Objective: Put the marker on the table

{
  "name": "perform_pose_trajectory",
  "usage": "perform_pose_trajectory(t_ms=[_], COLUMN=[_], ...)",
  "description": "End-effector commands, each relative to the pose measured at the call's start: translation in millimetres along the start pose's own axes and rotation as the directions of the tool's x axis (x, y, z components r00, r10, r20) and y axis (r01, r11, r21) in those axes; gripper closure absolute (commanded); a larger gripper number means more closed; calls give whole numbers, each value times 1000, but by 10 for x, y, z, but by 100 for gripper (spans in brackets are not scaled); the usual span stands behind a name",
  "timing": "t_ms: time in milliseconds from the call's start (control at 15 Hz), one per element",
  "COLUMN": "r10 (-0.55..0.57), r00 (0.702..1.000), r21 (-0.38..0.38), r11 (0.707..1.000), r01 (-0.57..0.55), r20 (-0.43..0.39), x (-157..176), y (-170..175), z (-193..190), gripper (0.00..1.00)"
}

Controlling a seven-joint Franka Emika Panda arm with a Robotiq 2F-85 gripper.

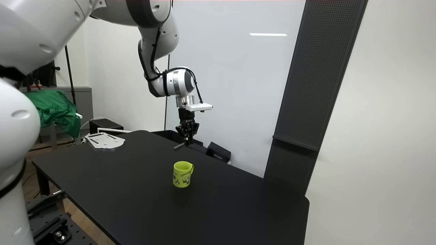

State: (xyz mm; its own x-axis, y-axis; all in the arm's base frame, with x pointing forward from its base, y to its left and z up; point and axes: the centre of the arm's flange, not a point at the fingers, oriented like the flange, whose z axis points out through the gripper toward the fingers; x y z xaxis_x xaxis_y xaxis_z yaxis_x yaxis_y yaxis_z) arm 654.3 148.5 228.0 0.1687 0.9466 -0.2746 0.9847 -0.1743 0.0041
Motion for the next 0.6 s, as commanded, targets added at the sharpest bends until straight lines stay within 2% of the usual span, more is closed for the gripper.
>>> perform_pose_trajectory(t_ms=[0,533], r10=[-43,-102], r00=[997,988], r21=[-16,5], r11=[999,995], r01=[42,103], r20=[-60,-116], x=[-1,324], y=[-281,-593], z=[-74,171], gripper=[96,96])
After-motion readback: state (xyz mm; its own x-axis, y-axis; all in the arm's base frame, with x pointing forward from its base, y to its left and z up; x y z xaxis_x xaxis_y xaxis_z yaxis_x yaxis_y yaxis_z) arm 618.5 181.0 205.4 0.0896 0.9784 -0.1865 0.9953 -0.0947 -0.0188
